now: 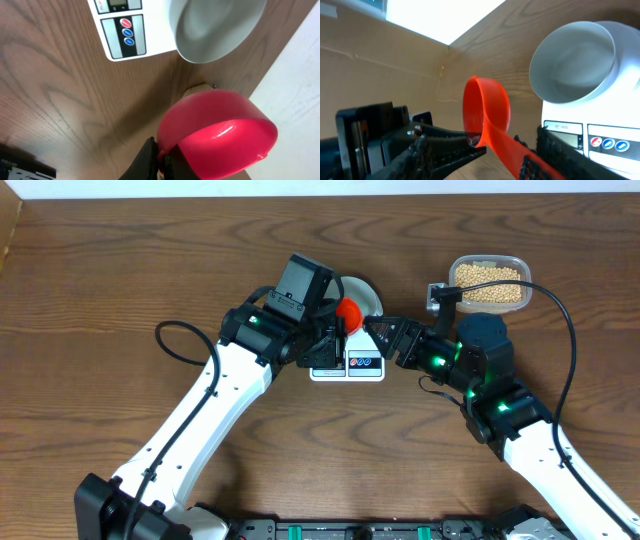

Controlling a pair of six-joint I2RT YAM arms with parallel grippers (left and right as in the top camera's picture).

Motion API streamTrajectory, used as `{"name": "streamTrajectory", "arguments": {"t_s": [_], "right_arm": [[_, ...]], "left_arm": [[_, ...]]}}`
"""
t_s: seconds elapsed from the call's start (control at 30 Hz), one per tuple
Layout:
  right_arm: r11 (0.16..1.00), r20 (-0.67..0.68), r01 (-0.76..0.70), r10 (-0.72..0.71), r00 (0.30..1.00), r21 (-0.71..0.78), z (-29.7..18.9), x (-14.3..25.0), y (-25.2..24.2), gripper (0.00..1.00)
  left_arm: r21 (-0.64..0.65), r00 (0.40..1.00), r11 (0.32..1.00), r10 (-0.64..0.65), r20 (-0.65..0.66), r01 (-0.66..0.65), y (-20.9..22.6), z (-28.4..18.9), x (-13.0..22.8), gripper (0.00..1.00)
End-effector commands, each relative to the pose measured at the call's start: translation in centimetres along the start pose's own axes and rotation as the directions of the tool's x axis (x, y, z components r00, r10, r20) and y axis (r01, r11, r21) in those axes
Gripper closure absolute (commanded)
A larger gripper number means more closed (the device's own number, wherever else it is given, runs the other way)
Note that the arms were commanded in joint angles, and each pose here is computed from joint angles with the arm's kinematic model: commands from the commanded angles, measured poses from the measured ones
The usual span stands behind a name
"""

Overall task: Scoop item into bowl and weigh 50g on scale
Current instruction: 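Close the right gripper on the scoop handle, left gripper holding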

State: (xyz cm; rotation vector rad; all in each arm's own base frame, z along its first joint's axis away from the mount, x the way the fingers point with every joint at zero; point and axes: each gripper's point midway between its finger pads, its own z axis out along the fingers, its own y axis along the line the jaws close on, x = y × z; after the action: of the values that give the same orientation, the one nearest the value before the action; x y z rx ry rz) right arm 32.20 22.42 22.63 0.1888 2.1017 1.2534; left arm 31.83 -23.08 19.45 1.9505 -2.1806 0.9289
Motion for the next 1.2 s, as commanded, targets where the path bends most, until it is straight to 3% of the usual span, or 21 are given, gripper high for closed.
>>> {"name": "streamTrajectory", "arguments": {"t_s": [0.0,0.47,0.73,1.17], "right_arm": [[1.000,-0.006,0.015,-0.015,1.000,-0.011,0.1,-0.1,0.5,0.30],[0.999,-0.012,0.034,-0.034,0.999,-0.019,0.1,0.0,0.6,0.25],[0.999,-0.004,0.036,-0.036,0.999,-0.018,0.1,-0.2,0.6,0.18],[0.999,0.004,0.042,-0.042,0.999,-0.030,0.1,-0.4,0.9,0.21]], "left_arm": [[0.024,1.000,1.000,0.016,-0.022,-0.015,-0.5,-0.7,0.7,0.93],[0.032,0.999,0.999,-0.024,-0.029,0.025,-1.1,-1.0,0.0,0.92],[0.016,0.995,0.998,-0.065,-0.073,0.066,-1.6,-1.5,-0.7,0.92],[-0.021,0.992,0.998,-0.062,-0.114,0.060,-0.8,-1.5,0.0,0.93]]}}
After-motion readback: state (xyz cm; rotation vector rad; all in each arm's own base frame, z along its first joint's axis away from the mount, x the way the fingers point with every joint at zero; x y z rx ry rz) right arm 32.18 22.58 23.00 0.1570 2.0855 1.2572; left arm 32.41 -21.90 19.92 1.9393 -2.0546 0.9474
